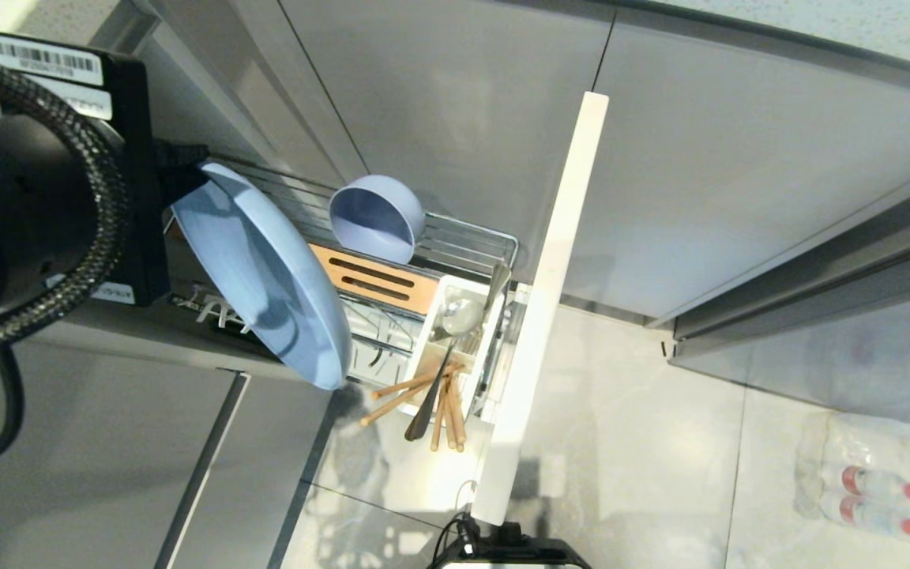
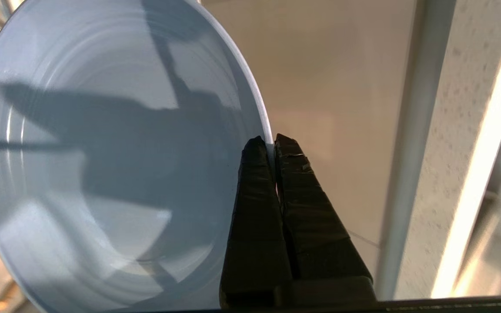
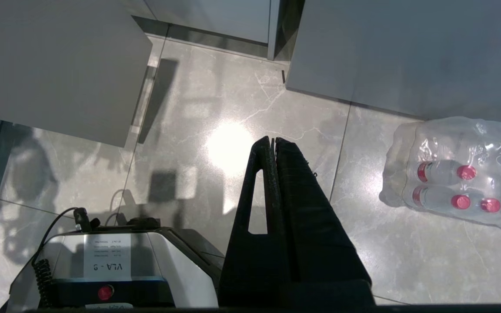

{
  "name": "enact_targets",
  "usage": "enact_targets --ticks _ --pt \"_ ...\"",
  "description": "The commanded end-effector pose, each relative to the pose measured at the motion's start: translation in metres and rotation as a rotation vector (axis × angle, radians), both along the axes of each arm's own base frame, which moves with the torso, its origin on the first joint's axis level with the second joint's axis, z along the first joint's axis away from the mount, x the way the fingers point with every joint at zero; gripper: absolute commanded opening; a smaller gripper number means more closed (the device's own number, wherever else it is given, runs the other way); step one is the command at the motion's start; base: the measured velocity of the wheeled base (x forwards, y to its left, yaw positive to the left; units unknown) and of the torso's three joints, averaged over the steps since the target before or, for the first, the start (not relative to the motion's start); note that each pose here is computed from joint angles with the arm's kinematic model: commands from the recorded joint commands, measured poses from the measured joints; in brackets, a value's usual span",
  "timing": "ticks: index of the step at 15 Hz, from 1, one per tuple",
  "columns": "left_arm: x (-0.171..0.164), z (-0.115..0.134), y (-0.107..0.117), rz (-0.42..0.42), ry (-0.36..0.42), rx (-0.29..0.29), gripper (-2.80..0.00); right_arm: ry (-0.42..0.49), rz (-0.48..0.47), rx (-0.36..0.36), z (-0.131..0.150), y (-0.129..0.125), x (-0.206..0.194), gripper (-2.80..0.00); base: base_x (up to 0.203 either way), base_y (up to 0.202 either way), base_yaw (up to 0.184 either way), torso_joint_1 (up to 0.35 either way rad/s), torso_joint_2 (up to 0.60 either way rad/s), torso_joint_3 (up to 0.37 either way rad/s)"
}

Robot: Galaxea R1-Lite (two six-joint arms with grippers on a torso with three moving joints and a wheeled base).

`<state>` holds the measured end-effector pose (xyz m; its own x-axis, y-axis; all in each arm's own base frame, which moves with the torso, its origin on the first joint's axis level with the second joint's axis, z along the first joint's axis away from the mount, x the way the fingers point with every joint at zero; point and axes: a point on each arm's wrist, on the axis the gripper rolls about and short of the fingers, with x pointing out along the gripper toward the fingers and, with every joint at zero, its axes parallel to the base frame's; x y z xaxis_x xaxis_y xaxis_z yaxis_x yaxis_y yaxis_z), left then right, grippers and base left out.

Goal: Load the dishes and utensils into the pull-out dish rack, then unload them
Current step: Pick up the plate and place it in the cupboard

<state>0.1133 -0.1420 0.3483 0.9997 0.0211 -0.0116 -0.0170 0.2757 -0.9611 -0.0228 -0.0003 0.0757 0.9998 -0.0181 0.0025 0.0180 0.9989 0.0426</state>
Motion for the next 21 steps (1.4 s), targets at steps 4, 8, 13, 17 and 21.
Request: enact_targets --ticks 4,8,13,17,21 --pt "0.015 -0.009 -0.009 0.001 -0.014 -0.023 -2.8 0.001 0.0 0.0 0.0 0.0 0.0 -2.8 0.0 0.0 0.0 0.0 0.0 0.0" --pt "0.027 -0.012 -0.011 0.044 -0.027 -0.042 -2.8 0.001 0.001 0.0 0.0 0.0 0.0 -2.8 0.0 0.0 0.0 0.0 0.0 0.0" --pt "0.035 -0.016 -0.009 0.075 -0.064 -0.088 -2.8 0.001 0.0 0.0 0.0 0.0 0.0 -2.8 0.0 0.0 0.0 0.0 0.0 0.0" --pt "0.038 -0.021 -0.007 0.083 -0.062 -0.089 -2.8 0.001 0.001 0.0 0.0 0.0 0.0 -2.8 0.0 0.0 0.0 0.0 0.0 0.0" --pt "0.041 -0.023 -0.001 0.072 -0.114 -0.141 -2.8 0.001 0.001 0.0 0.0 0.0 0.0 -2.8 0.0 0.0 0.0 0.0 0.0 0.0"
